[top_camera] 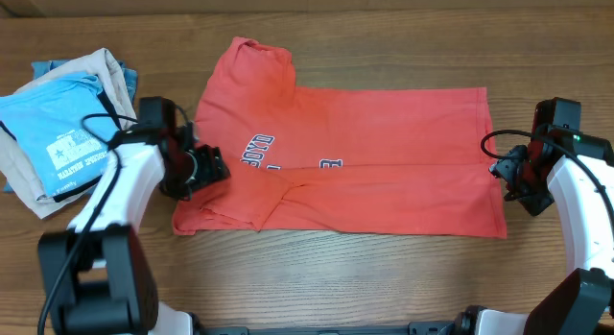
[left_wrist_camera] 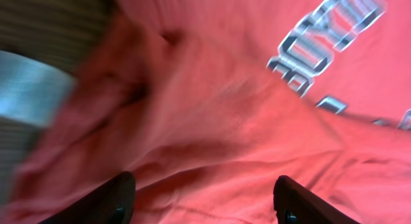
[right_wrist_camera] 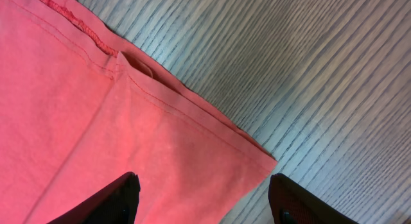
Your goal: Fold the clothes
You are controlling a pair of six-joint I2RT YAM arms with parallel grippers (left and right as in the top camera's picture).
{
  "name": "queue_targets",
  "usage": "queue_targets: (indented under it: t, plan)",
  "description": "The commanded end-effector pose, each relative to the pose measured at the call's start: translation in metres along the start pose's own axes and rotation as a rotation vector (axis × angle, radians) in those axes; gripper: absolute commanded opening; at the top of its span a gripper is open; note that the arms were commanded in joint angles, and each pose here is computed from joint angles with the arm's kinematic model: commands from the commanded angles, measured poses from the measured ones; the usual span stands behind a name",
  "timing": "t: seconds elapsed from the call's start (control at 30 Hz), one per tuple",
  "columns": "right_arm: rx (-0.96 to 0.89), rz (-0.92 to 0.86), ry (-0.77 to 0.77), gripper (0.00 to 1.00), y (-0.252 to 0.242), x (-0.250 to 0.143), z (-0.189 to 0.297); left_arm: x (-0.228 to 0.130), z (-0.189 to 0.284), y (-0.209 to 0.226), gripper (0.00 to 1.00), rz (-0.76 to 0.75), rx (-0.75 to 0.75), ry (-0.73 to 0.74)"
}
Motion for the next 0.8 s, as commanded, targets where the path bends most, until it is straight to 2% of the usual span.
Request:
queue_targets:
  t: [0.0, 0.07, 0.17, 0.33, 0.43, 0.63, 0.77]
  plan:
    - [0.014, -0.002, -0.010, 0.68, 0.000, 0.003, 0.004, -0.002, -0.024, 0.001, 0.68, -0.009, -0.001, 0.089]
    - [0.013, -0.002, -0.010, 0.68, 0.000, 0.003, 0.004, -0.005, -0.033, 0.008, 0.68, 0.012, 0.055, 0.126]
    - [0.013, -0.002, -0.010, 0.68, 0.000, 0.003, 0.004, -0.014, -0.045, 0.024, 0.68, 0.074, 0.220, 0.210]
    - [0.014, -0.002, -0.011, 0.68, 0.000, 0.003, 0.004, -0.033, -0.048, 0.032, 0.67, 0.130, 0.301, 0.330]
    - [0.015, -0.002, -0.012, 0.68, 0.000, 0.003, 0.004, -0.037, -0.046, 0.036, 0.67, 0.151, 0.364, 0.350]
    - [0.020, -0.003, -0.016, 0.68, 0.000, 0.004, 0.004, -0.031, -0.043, 0.034, 0.68, 0.118, 0.350, 0.313]
    - [0.029, 0.040, -0.018, 0.68, 0.002, 0.004, 0.004, -0.013, -0.020, 0.020, 0.69, 0.078, 0.279, 0.210]
Point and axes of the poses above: each gripper's point midway between its finger pads, its own z axis back along the fingers, its own y axis along the line the jaws close on, x = y × z, the point moved 10 cm from there along z, back along the fingers, and after that the axes turned 8 degrees about -z, right-handed, at the moved point
